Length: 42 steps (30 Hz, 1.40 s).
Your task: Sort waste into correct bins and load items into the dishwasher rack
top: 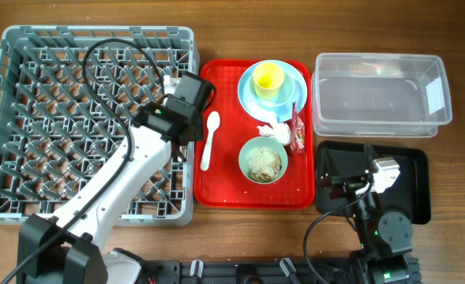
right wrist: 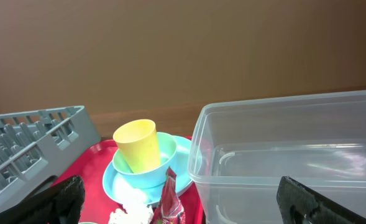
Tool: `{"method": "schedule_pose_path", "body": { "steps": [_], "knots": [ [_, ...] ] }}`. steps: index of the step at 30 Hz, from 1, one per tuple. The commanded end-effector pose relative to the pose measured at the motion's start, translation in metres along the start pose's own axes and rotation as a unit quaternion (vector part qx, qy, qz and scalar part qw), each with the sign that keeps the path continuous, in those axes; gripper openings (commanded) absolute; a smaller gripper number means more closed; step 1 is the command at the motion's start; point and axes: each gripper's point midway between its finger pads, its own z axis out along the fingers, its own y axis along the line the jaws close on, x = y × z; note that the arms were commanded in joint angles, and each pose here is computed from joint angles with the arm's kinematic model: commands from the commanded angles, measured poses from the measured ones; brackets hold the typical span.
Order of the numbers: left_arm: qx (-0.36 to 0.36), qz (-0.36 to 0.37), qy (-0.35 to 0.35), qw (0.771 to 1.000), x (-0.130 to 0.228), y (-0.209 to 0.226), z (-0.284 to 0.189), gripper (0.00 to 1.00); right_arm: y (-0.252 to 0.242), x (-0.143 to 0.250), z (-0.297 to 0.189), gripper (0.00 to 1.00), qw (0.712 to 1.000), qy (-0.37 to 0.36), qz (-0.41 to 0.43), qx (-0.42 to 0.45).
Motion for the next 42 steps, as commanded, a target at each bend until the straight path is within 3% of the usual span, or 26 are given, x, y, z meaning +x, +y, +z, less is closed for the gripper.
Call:
{"method": "schedule_pose_path", "body": {
  "steps": [1, 8, 20, 24, 28, 34, 42],
  "knots": [
    [0.000, -0.011, 0.016, 1.000, 0.003, 0.004, 0.008, 0.04, 0.000, -0.001, 0.000, 1.00, 1.000, -0.002, -0.001, -0.002],
    [0.002, 0.045, 0.012, 0.999, 0.008, 0.003, 0.022, 0.04, 0.000, -0.001, 0.000, 1.00, 1.000, -0.002, -0.001, -0.002],
    [0.002, 0.047, 0.022, 0.999, 0.019, 0.004, 0.030, 0.04, 0.000, -0.001, 0.000, 1.00, 1.000, -0.002, -0.001, -0.002],
    [0.010, 0.048, 0.028, 0.998, 0.022, 0.001, 0.031, 0.25, 0.000, -0.001, 0.000, 1.00, 1.000, -0.002, -0.001, -0.002],
    [0.011, 0.047, 0.021, 0.999, 0.019, 0.001, 0.029, 0.36, 0.000, -0.001, 0.000, 1.00, 1.000, -0.002, -0.001, -0.002],
    [0.008, 0.032, -0.034, 0.999, -0.011, 0.007, -0.003, 0.28, 0.000, -0.001, 0.000, 1.00, 1.000, -0.002, -0.001, -0.002],
    [0.077, 0.006, -0.102, 0.992, -0.032, 0.003, -0.061, 0.33, 0.000, -0.001, 0.000, 1.00, 1.000, -0.002, -0.001, -0.002]
  ]
}}
